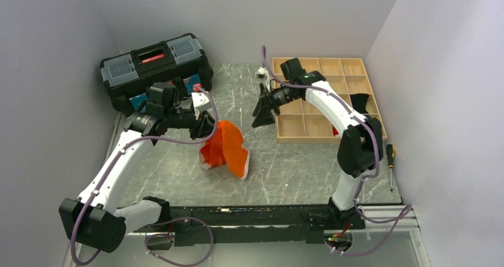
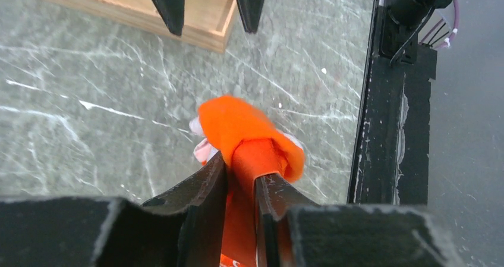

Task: Roll the underwear
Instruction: Place the underwear at the center of the board.

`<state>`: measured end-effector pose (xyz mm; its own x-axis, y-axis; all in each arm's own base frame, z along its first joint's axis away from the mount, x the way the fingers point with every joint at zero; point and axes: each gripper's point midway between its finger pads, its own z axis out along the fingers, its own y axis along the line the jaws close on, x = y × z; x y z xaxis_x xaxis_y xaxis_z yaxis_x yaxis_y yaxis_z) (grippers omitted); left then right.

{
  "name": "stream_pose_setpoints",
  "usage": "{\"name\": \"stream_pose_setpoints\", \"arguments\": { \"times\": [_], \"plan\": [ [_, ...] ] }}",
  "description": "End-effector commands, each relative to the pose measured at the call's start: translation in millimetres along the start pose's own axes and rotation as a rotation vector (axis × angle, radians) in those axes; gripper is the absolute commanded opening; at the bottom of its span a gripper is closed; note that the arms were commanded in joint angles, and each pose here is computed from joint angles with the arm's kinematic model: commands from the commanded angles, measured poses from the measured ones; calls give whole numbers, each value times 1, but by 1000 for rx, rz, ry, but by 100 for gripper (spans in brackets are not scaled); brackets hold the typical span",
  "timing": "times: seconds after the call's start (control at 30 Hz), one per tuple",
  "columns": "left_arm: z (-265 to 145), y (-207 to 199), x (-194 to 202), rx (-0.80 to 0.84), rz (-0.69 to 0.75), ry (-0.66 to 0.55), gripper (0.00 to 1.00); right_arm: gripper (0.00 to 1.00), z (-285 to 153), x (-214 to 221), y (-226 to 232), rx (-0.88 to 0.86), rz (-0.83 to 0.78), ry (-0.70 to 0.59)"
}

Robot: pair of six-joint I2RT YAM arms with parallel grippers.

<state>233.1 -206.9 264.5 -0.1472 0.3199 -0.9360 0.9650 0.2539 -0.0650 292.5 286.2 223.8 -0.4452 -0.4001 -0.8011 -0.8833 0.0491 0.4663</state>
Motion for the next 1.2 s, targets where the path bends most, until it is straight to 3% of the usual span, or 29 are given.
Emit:
{"name": "stream_pose_setpoints", "arguments": {
  "times": [0.0, 0.23, 0.53, 0.73, 0.93, 1.17],
  "plan": [
    [9, 1, 9, 38, -16, -7, 28, 80, 34, 19, 5, -132, 38, 44],
    [11, 5, 25, -4, -38, 17, 31, 76, 54, 62, -6, -155, 93, 154],
    [1, 38, 50, -162, -66, 113, 33, 75, 53, 69, -19, -30, 62, 184],
    [-20, 55, 103, -239, -225, 207, 46, 76, 67, 70, -18, -8, 80, 184],
    [-60, 73, 149, -410, -332, 257, 69, 78, 97, 87, -3, 55, -1, 258],
    [-75, 80, 177, -530, -360, 322, 72, 76, 122, 103, 6, 226, -122, 349]
  ]
}}
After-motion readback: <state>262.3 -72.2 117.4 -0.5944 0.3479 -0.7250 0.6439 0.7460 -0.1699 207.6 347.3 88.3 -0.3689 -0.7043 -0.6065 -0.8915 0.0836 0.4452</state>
